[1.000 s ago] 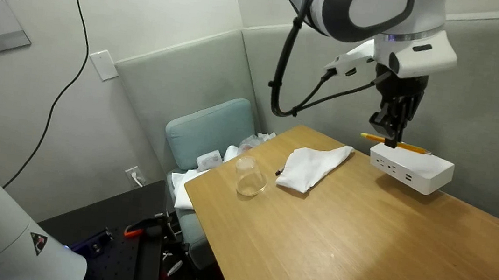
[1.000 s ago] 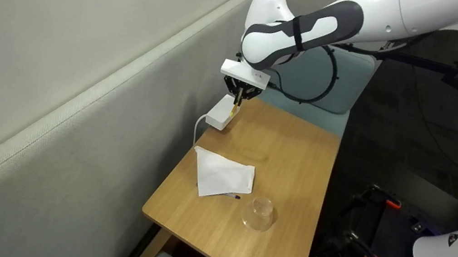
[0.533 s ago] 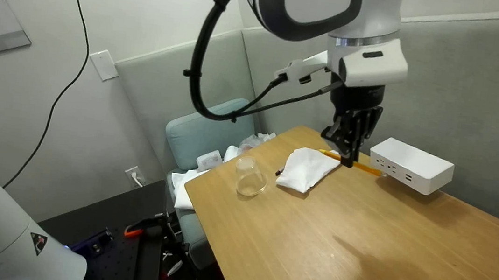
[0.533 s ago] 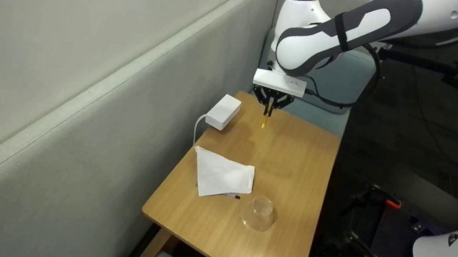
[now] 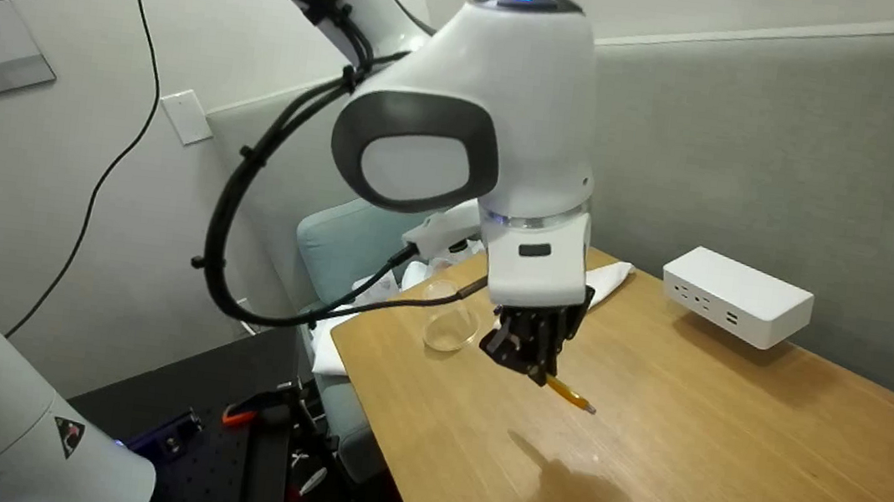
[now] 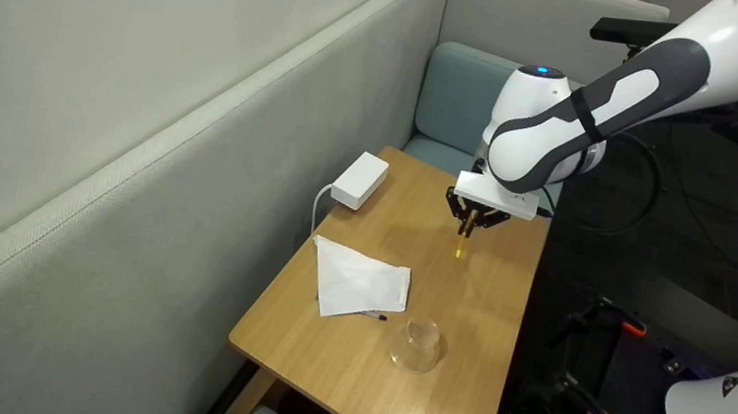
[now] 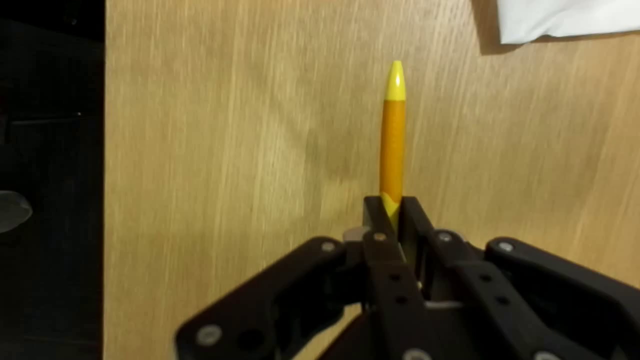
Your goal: Put the marker on the table then wipe the router
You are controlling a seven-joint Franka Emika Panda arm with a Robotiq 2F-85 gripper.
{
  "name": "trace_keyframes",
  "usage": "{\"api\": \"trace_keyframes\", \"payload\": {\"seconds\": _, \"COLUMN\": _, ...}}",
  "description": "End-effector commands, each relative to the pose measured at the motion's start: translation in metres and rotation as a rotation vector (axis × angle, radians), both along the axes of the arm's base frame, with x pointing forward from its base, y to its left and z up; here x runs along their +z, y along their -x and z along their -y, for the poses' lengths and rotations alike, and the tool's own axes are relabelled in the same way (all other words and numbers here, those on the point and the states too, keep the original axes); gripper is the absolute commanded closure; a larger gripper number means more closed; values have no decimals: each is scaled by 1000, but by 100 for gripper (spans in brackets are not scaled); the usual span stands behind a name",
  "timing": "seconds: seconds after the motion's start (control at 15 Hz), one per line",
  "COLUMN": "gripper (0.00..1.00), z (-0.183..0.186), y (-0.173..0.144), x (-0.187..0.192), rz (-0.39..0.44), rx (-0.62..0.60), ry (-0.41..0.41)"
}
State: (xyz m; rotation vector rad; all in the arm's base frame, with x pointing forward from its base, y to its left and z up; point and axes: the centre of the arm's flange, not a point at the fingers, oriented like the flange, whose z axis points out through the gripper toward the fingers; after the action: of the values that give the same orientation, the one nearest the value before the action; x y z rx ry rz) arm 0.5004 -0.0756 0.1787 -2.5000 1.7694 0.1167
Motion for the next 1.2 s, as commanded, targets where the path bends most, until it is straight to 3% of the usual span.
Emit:
{"api": "trace_keyframes", "payload": {"seconds": 0.0, "gripper": 97, "z": -1, "y": 20, "x": -20, "rz": 39, "rx": -19, "ry": 9}}
{"api": "trace_keyframes", "payload": {"seconds": 0.53, "gripper": 97, "z": -5, "y": 16, "x": -55, "rz": 50, "rx": -77, "ry": 8}}
{"api": "trace_keyframes", "payload": {"seconds": 0.6, "gripper": 64, "z": -4, "y": 17, "x": -57, "rz": 44, "rx": -79, "ry": 9}}
{"api": "trace_keyframes", "payload": {"seconds": 0.73, "gripper": 58, "z": -3, "y": 19, "x": -60, "rz": 38, "rx": -82, "ry": 13}}
{"api": "trace_keyframes", "payload": {"seconds": 1.0, "gripper": 27, "z": -2, "y": 20, "x": -52, "rz": 42, "rx": -80, "ry": 16}}
{"api": "trace_keyframes", "payload": {"seconds": 1.13, "gripper": 12, "z": -8, "y": 17, "x": -32, "rz": 67, "rx": -60, "ry": -31}}
